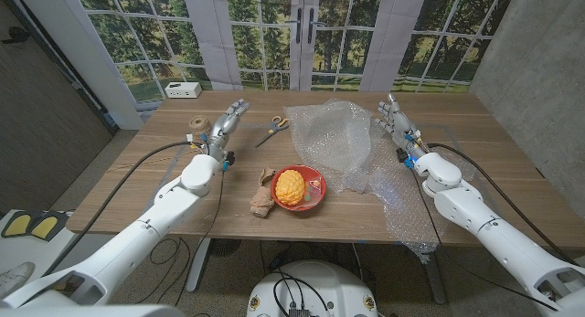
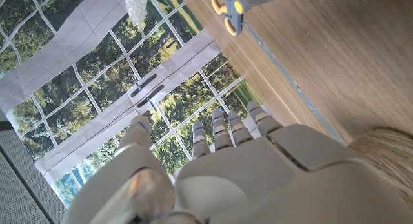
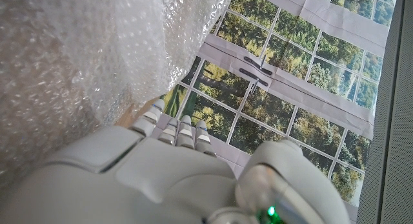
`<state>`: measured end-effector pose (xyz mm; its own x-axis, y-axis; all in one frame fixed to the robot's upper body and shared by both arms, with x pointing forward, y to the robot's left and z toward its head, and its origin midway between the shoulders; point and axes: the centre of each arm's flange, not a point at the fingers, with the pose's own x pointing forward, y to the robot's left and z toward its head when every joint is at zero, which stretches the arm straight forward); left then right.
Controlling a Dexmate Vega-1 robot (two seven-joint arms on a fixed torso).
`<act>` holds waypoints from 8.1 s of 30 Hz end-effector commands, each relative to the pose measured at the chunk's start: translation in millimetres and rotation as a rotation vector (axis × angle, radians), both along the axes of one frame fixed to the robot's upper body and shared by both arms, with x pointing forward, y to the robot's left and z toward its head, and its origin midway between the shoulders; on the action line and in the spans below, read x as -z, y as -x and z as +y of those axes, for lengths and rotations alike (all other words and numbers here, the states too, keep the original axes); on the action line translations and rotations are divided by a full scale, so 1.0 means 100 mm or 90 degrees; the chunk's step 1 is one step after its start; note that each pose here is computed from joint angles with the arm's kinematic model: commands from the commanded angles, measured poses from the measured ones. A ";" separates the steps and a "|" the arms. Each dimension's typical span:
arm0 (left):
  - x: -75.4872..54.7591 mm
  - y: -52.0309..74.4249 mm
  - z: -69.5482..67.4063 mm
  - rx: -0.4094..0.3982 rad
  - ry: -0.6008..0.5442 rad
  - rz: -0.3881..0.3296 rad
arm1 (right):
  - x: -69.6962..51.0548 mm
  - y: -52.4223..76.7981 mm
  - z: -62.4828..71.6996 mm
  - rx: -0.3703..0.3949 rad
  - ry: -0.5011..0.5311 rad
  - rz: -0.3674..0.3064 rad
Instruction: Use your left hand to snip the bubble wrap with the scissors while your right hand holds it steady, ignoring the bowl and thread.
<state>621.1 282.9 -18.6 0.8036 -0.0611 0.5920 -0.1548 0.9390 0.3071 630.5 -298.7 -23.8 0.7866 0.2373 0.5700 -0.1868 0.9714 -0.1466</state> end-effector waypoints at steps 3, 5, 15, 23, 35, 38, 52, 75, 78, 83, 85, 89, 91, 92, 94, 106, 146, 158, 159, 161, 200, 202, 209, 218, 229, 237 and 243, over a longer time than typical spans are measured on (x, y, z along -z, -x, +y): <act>-0.03 0.14 -0.02 -0.120 -0.055 -0.045 | -0.04 0.04 -0.01 0.001 0.039 -0.007; -0.04 0.16 -0.02 -0.139 -0.056 -0.050 | -0.05 0.04 -0.01 0.000 0.038 -0.008; -0.07 0.22 -0.04 -0.187 -0.076 -0.063 | -0.07 0.05 -0.06 -0.005 0.041 -0.006; -0.19 0.33 -0.13 -0.248 -0.116 -0.061 | -0.09 0.04 -0.13 -0.011 0.041 -0.004; -0.39 0.38 -0.26 -0.288 -0.163 -0.033 | -0.14 0.01 -0.20 -0.027 0.039 -0.007; -0.42 0.40 -0.30 -0.314 -0.158 -0.061 | -0.16 -0.01 -0.23 -0.026 0.039 -0.007; -0.64 0.41 -0.23 -0.335 -0.299 -0.101 | -0.17 -0.04 -0.27 -0.019 0.030 -0.001; -0.82 0.42 -0.19 -0.372 -0.432 -0.101 | -0.18 -0.06 -0.20 -0.019 0.024 0.020; -0.83 0.39 -0.19 -0.363 -0.439 -0.105 | -0.19 -0.08 -0.20 -0.022 0.027 0.022; -0.88 0.38 -0.21 -0.367 -0.454 -0.088 | -0.21 -0.08 -0.22 -0.023 0.020 0.022; -0.91 0.38 -0.22 -0.365 -0.469 -0.075 | -0.20 -0.09 -0.23 -0.021 0.022 0.023; -0.95 0.36 -0.22 -0.365 -0.486 -0.065 | -0.20 -0.09 -0.24 -0.021 0.017 0.024; -0.96 0.36 -0.22 -0.365 -0.486 -0.062 | -0.20 -0.09 -0.24 -0.020 0.019 0.023; -0.96 0.36 -0.22 -0.365 -0.485 -0.064 | -0.20 -0.09 -0.24 -0.020 0.020 0.021; -0.97 0.36 -0.22 -0.371 -0.490 -0.059 | -0.19 -0.09 -0.25 -0.019 0.012 0.020; -1.04 0.37 -0.27 -0.399 -0.500 -0.057 | -0.15 -0.09 -0.22 -0.028 0.005 0.028; -1.04 0.06 -0.66 -0.407 -0.627 0.032 | -0.17 -0.16 -0.28 -0.047 -0.029 0.033; -0.99 0.04 -0.72 -0.409 -0.623 0.022 | -0.15 -0.14 -0.31 -0.050 -0.039 0.034; -0.98 0.03 -0.72 -0.409 -0.622 0.022 | -0.15 -0.14 -0.31 -0.050 -0.038 0.034; -0.96 0.01 -0.71 -0.406 -0.623 0.021 | -0.14 -0.14 -0.31 -0.051 -0.040 0.034; -0.78 -0.36 -0.75 -0.356 -0.657 0.015 | -0.16 -0.13 -0.36 -0.059 -0.041 0.035; -0.78 -0.37 -0.76 -0.357 -0.660 0.013 | -0.16 -0.13 -0.36 -0.059 -0.042 0.036; -0.79 -0.41 -0.77 -0.358 -0.653 0.017 | -0.17 -0.14 -0.36 -0.062 -0.044 0.038; -0.72 -0.50 -0.80 -0.351 -0.654 0.031 | -0.18 -0.13 -0.37 -0.060 -0.039 0.038; -0.65 -0.60 -0.83 -0.346 -0.648 0.040 | -0.18 -0.14 -0.38 -0.061 -0.042 0.040; -0.63 -0.61 -0.85 -0.349 -0.646 0.039 | -0.17 -0.15 -0.37 -0.065 -0.039 0.039; -0.59 -0.65 -0.87 -0.345 -0.646 0.042 | -0.17 -0.15 -0.36 -0.065 -0.037 0.040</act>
<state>679.0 200.0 47.9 0.8929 -0.1240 0.4329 -0.4276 0.0678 0.9014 644.9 -336.9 -6.4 0.7961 0.2781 0.5375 -0.2864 0.9555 -0.0702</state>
